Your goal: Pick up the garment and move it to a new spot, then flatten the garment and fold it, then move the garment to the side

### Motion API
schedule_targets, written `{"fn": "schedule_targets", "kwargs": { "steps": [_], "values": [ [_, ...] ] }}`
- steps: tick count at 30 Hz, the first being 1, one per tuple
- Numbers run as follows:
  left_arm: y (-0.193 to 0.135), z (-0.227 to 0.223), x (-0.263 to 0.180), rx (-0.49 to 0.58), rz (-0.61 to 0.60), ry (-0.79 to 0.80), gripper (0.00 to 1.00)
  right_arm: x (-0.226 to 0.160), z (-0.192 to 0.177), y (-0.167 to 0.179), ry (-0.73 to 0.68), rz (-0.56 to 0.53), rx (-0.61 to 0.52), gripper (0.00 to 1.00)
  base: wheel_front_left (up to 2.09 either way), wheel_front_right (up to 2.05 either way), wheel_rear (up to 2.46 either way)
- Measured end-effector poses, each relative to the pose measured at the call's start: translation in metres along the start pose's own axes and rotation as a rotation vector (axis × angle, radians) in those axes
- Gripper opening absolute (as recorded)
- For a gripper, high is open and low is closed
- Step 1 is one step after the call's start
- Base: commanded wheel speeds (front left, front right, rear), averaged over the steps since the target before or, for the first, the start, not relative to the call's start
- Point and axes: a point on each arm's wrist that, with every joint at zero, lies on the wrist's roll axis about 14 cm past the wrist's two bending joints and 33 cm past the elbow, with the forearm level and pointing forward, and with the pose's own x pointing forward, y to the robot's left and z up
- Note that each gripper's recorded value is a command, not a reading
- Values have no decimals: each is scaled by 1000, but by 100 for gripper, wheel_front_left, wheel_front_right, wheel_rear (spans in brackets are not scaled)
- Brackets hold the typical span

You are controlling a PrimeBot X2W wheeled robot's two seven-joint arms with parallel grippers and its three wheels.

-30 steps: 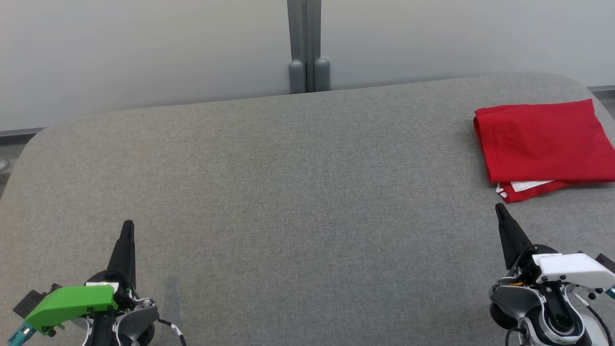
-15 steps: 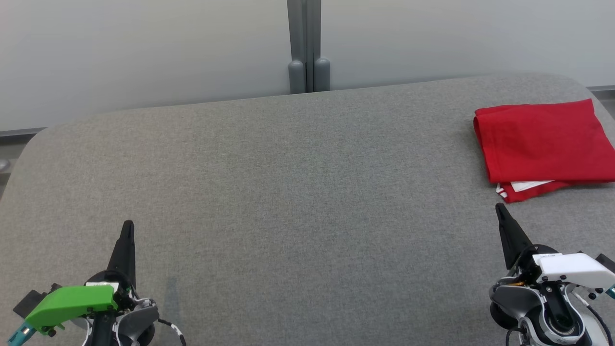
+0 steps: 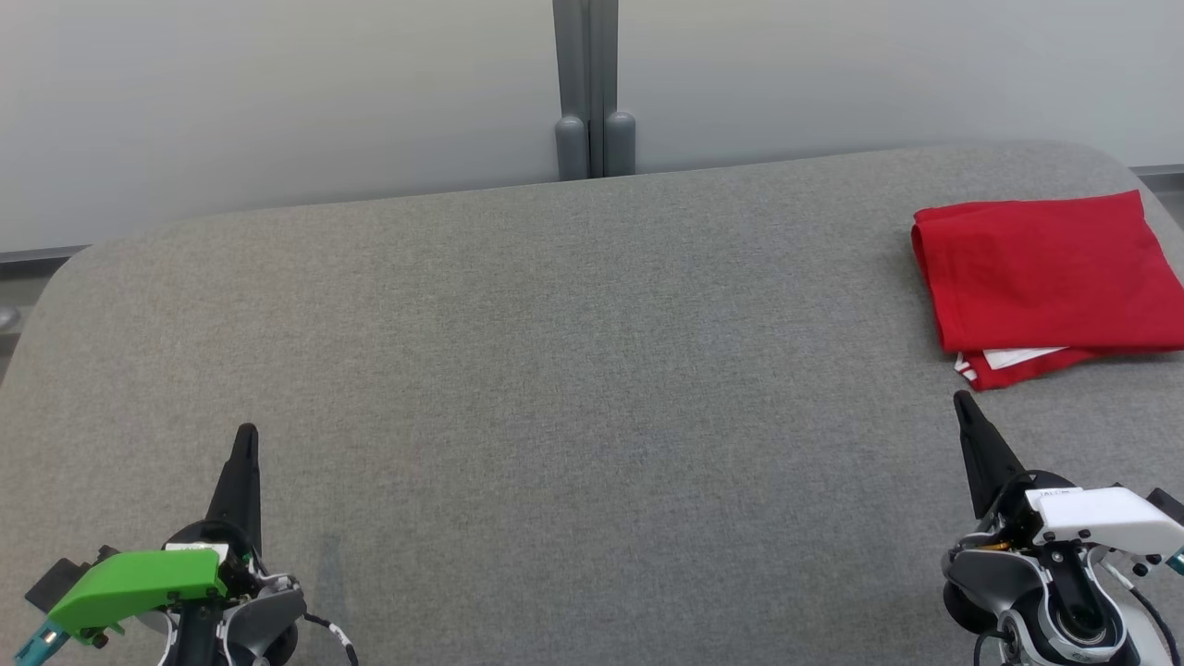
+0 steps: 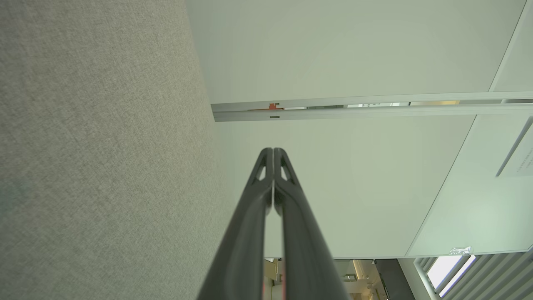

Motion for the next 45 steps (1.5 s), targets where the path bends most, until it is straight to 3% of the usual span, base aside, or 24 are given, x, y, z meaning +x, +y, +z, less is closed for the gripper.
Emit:
{"fn": "schedule_targets", "kwargs": {
  "steps": [45],
  "values": [
    [0, 0, 0, 0, 0, 0, 0, 0, 0, 0, 0, 0, 1, 0, 0, 0, 0]
  ]
}}
